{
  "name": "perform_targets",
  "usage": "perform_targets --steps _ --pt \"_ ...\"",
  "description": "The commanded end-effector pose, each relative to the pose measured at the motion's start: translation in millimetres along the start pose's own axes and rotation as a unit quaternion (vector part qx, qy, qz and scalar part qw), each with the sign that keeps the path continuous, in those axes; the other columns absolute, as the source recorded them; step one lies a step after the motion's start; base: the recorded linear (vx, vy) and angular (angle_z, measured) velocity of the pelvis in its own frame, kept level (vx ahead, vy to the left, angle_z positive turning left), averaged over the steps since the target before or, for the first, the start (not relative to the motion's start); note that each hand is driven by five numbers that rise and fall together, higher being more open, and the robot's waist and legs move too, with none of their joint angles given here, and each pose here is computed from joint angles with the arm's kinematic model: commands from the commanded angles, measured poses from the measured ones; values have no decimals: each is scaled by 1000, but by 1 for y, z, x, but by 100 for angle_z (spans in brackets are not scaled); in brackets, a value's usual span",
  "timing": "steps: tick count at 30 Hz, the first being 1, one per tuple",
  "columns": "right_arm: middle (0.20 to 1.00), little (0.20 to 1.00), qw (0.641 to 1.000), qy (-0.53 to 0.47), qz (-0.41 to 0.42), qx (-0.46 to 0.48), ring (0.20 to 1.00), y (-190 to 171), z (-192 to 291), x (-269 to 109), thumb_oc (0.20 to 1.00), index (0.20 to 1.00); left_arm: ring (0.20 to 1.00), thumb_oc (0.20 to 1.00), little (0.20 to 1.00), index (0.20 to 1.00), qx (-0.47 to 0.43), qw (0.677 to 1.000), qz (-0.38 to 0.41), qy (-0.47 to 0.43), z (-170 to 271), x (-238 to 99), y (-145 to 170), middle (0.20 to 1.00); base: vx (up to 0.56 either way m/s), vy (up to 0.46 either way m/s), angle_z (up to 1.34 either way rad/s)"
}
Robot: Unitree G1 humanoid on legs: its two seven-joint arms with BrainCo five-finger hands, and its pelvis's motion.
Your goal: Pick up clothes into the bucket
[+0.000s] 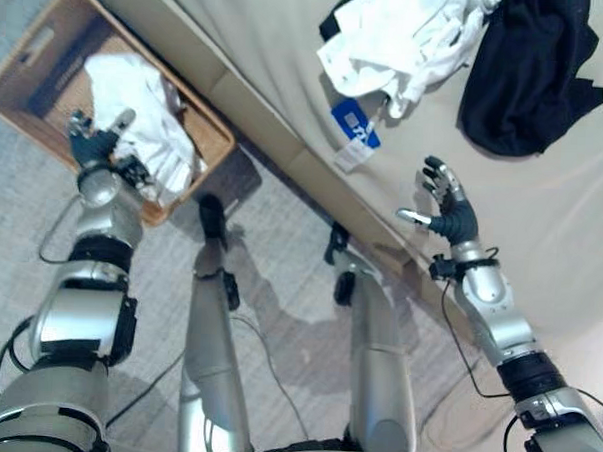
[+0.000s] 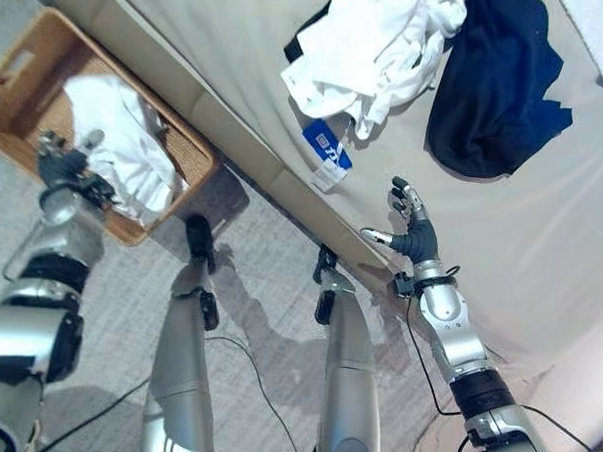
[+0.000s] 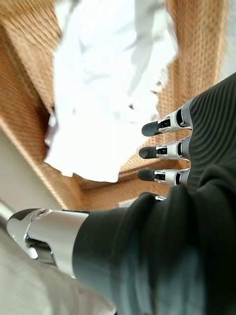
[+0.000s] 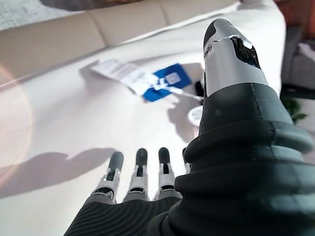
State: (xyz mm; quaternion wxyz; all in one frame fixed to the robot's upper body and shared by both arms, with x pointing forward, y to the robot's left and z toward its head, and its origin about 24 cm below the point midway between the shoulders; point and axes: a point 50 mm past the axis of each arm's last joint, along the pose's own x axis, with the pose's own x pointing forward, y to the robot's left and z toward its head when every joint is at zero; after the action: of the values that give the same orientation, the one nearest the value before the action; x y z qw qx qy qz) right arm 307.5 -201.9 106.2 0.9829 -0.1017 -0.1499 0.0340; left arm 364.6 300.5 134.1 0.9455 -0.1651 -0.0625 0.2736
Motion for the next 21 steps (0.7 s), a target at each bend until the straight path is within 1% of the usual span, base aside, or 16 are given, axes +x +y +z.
perform_targets --steps 1,2,3,4,5,7,8,10,11,12,13,14,15,16,18,21 --pt "1000 1000 999 14 -35 -10 1000 -20 -8 -17 1000 1000 1000 1000 1000 1000 -12 999 -29 -26 -26 -24 4 1000 0 0 0" --pt "1000 1000 999 15 -35 -10 1000 -20 -9 -17 1000 1000 1000 1000 1000 1000 -11 999 -28 -25 -27 -25 4 1000 0 0 0" --pt "1000 1000 999 20 -44 -15 1000 -23 -12 -22 1000 1000 1000 1000 1000 1000 7 996 -57 -63 -26 -39 -3 1000 0 0 0" --pt "1000 1000 999 21 -44 -15 1000 -23 -12 -22 1000 1000 1000 1000 1000 1000 8 996 -56 -62 -27 -40 -3 1000 35 -23 1" --pt "1000 1000 998 30 -52 -19 1000 -24 -18 -26 1000 1000 1000 1000 1000 1000 21 993 -71 -90 -29 -51 -7 1000 0 0 0" --pt "1000 1000 998 37 -57 -17 1000 -25 -21 -29 1000 1000 1000 1000 1000 1000 25 991 -81 -102 -29 -57 -10 1000 53 -42 -3" --pt "1000 1000 997 40 -65 -14 1000 -28 -24 -35 1000 1000 1000 1000 1000 1000 46 984 -112 -133 -27 -68 -17 1000 92 -69 -9" --pt "1000 1000 997 46 -67 -13 1000 -29 -27 -38 1000 1000 1000 1000 1000 1000 57 982 -122 -135 -30 -73 -17 1000 50 -53 -6" --pt "1000 1000 995 60 -83 -5 1000 -32 -34 -44 1000 1000 1000 1000 1000 1000 64 974 -160 -150 -31 -84 -25 1000 74 -41 -2" --pt "1000 1000 995 61 -82 -5 1000 -32 -35 -44 1000 1000 1000 1000 1000 1000 64 974 -159 -149 -31 -84 -25 1000 47 -66 -1" --pt "1000 1000 994 67 -90 0 1000 -34 -37 -47 1000 1000 1000 1000 1000 1000 79 966 -181 -165 -29 -90 -29 1000 134 -57 -3" --pt "1000 1000 992 74 -97 5 1000 -34 -41 -52 1000 1000 1000 1000 1000 1000 82 962 -205 -160 -36 -98 -32 1000 55 -51 -4" --pt "1000 1000 992 74 -97 5 1000 -34 -42 -52 1000 1000 1000 1000 1000 1000 82 962 -205 -159 -36 -99 -32 1000 175 -58 -7" --pt "1000 1000 991 80 -106 4 1000 -35 -45 -54 1000 1000 1000 1000 1000 1000 91 954 -234 -161 -40 -108 -37 1000 135 -56 -3" --pt "1000 1000 991 82 -106 2 1000 -35 -46 -55 1000 1000 1000 1000 1000 1000 99 950 -249 -160 -42 -113 -38 1000 118 -53 -6" --pt "1000 1000 991 89 -99 -11 1000 -28 -49 -55 1000 1000 1000 1000 1000 1000 103 939 -296 -138 -54 -129 -42 1000 168 -92 -11"
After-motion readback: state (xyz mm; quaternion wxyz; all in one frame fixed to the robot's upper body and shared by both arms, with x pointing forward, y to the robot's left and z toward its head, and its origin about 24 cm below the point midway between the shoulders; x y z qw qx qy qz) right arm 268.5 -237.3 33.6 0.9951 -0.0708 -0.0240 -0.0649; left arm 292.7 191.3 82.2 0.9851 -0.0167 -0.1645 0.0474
